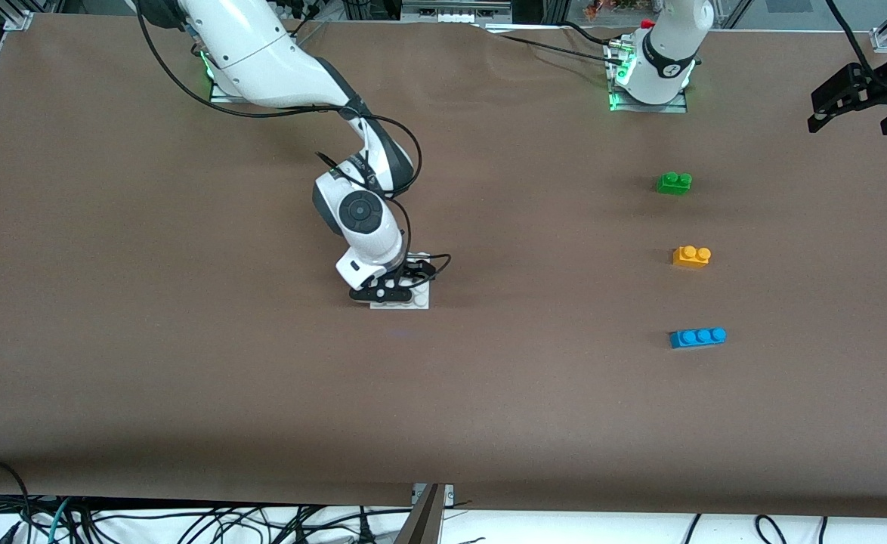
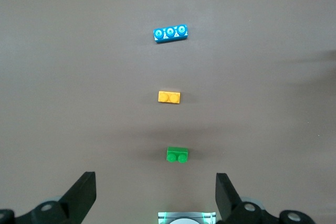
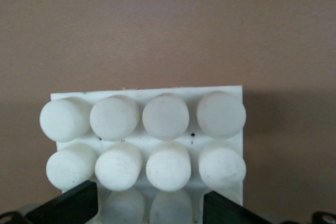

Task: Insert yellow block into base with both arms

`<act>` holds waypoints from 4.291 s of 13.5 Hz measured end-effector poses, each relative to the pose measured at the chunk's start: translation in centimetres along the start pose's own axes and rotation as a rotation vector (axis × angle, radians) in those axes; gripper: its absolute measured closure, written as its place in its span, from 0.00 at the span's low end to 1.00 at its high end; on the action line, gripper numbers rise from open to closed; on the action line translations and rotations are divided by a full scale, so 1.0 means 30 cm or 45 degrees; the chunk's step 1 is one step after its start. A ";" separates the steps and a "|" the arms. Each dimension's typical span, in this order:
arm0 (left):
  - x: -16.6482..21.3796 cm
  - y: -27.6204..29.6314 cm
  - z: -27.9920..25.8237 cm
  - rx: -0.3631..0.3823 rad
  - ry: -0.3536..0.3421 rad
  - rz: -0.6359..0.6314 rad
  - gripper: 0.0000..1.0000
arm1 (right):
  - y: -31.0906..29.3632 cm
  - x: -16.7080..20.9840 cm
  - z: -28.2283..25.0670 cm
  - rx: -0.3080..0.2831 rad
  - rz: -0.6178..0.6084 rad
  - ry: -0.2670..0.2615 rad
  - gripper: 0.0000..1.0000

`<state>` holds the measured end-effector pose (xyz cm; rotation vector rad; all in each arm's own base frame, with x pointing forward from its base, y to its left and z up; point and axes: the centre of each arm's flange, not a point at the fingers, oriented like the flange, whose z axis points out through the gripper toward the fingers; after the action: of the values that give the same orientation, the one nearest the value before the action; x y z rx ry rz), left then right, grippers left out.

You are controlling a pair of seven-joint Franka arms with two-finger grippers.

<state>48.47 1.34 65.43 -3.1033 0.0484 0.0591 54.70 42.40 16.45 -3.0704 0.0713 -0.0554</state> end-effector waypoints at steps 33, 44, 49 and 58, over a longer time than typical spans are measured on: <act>0.000 -0.001 0.000 0.000 0.000 -0.001 0.00 | -0.298 -0.098 -0.019 0.059 0.004 0.046 0.00; 0.000 -0.001 0.000 0.000 0.000 -0.001 0.00 | -0.153 0.218 -0.554 -0.025 -0.174 0.146 0.00; 0.000 -0.003 0.000 0.000 0.000 -0.003 0.00 | 0.106 0.375 -0.696 -0.092 -0.228 0.125 0.00; -0.006 -0.037 -0.001 -0.039 0.005 -0.002 0.00 | 0.691 0.496 -1.157 -0.140 -0.150 0.077 0.00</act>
<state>48.34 2.45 65.52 -3.1342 0.0461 0.0542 67.32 18.63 50.11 -3.1797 -0.1070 -0.1562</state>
